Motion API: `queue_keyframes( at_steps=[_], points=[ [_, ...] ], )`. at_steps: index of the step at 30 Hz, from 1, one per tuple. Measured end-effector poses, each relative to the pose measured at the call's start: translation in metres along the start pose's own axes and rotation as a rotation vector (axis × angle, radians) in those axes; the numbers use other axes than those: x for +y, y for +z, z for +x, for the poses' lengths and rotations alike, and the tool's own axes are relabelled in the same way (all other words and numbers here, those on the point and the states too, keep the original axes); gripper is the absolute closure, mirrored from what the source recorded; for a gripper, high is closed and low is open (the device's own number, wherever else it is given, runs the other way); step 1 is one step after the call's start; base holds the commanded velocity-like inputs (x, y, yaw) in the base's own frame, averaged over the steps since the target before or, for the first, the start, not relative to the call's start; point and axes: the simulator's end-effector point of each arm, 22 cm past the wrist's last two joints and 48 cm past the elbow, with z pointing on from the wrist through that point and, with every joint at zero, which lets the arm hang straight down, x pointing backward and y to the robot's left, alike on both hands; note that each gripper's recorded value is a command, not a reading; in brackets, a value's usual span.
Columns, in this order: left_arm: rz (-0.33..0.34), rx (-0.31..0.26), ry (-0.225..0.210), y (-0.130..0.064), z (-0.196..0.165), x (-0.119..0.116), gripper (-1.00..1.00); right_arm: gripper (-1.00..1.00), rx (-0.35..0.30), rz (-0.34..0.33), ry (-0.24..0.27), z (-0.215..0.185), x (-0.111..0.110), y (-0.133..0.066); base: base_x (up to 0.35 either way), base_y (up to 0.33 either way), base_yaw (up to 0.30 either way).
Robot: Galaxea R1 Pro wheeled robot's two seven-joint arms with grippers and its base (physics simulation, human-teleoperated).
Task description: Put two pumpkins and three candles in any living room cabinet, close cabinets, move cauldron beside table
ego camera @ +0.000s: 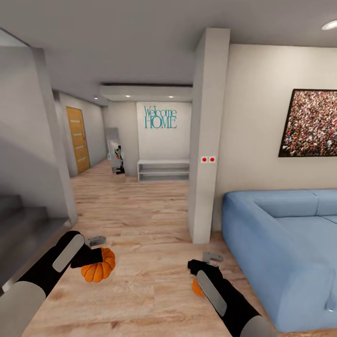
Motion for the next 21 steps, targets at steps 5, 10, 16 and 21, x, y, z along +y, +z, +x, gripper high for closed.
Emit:
queue_keyframes(
  at_steps=[5, 10, 16, 21],
  points=[
    [0.004, 0.000, -0.001, 0.000, 0.000, 0.000, 1.00, -1.00, 0.031, 0.019, 0.055, -0.006, -0.015, 0.025, 0.329, 0.104, 0.000],
    [0.008, 0.000, -0.001, 0.000, 0.000, -0.001, 1.00, -1.00, 0.003, 0.025, 0.070, -0.013, -0.016, 0.030, 0.329, 0.104, 0.000],
    [0.009, 0.000, -0.001, 0.000, 0.000, -0.001, 1.00, -1.00, -0.069, 0.022, 0.068, -0.021, -0.011, 0.029, 0.305, 0.094, 0.000],
    [0.013, -0.002, 0.008, 0.000, 0.000, -0.006, 1.00, -1.00, -0.088, 0.031, 0.070, -0.021, -0.013, 0.029, 0.076, 0.018, 0.000]
  ],
)
